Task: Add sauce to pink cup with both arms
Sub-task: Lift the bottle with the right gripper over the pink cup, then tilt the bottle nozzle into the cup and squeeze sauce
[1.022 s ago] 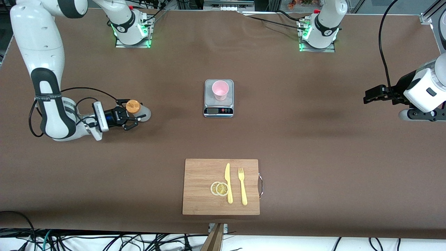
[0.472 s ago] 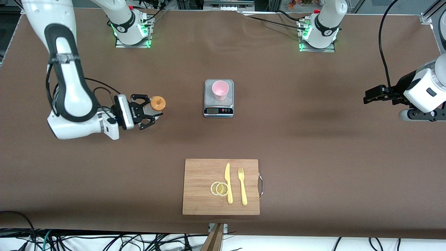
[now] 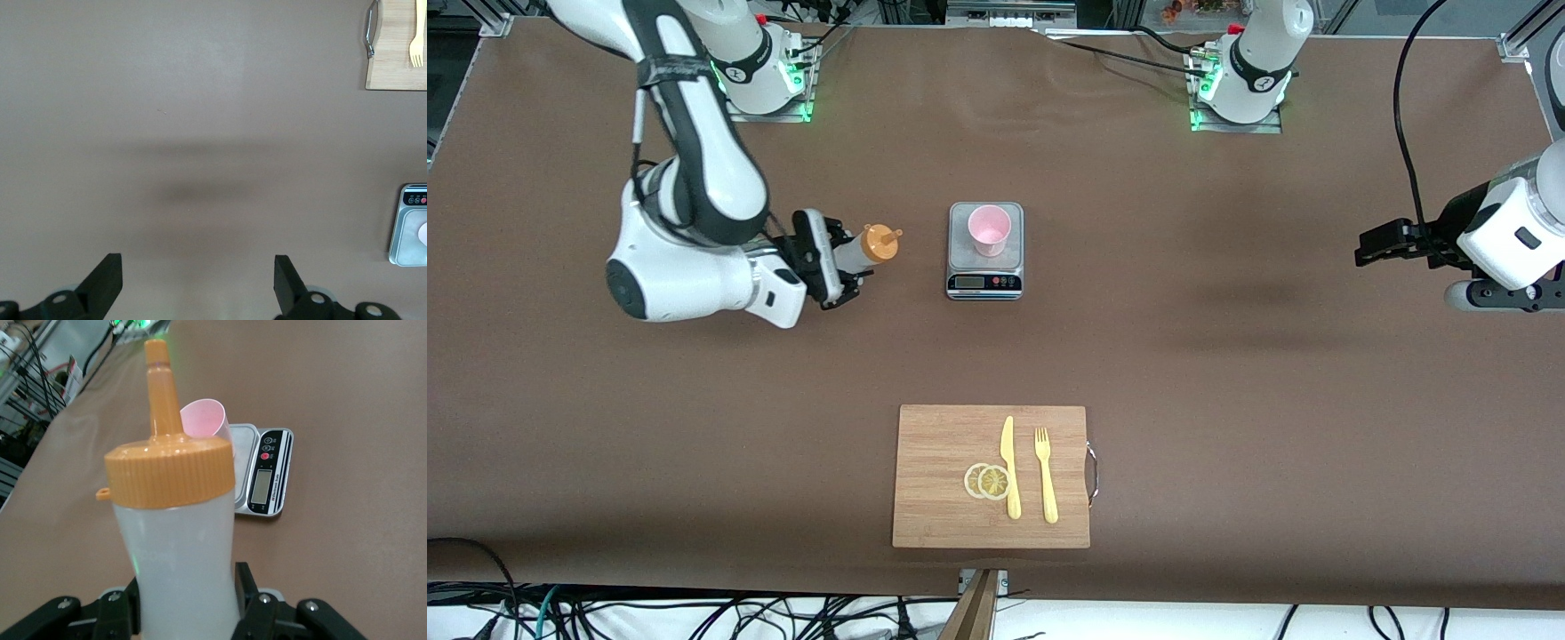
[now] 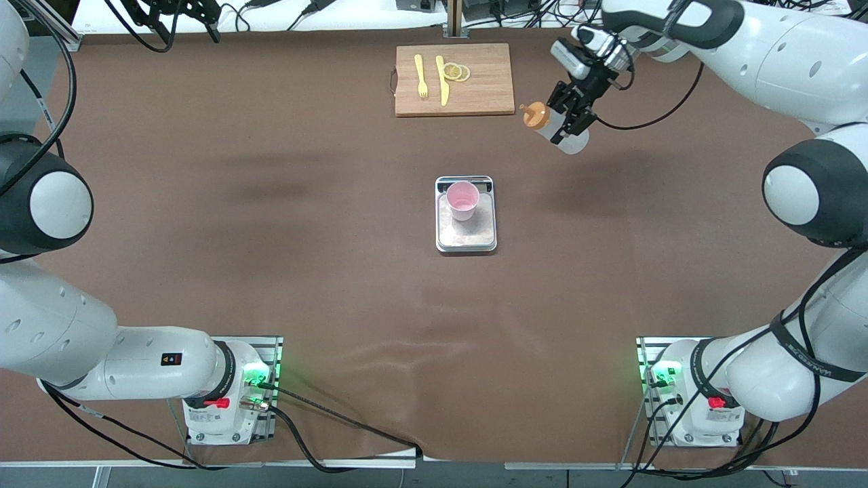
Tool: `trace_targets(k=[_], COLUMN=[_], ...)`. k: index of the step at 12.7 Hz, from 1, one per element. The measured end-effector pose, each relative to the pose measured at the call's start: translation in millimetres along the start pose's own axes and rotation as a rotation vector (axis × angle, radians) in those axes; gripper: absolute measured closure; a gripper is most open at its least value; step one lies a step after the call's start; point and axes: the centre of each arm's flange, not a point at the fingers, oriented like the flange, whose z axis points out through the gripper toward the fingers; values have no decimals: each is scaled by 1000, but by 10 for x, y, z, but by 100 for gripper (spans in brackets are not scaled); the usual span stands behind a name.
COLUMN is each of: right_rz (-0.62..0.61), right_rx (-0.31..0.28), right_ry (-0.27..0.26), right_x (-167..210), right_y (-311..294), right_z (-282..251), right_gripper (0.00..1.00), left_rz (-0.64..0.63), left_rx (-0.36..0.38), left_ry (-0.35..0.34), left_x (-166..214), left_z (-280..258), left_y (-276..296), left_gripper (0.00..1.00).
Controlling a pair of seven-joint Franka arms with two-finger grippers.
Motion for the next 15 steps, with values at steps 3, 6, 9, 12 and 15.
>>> trace_targets(k=[3, 6, 9, 12, 15], right_rz=[7, 25, 42, 41, 49], right_rx=[-14, -50, -87, -145, -192], right_ry=[-138, -320, -434, -610, -726], right_x=[278, 597, 832, 1188, 1438], right_y=[-26, -90, -158, -320, -480], right_z=[223, 476, 663, 983, 1312], right_gripper=[47, 47, 47, 47, 47], left_rz=[0, 0, -1, -1, -1], left_rx=[0, 0, 0, 0, 0], left_ry=[0, 0, 0, 1, 1], left_x=[0, 1, 2, 2, 2], left_z=[-1, -1, -2, -2, -3], left_y=[0, -3, -3, -4, -5], left_gripper=[0, 0, 0, 0, 0])
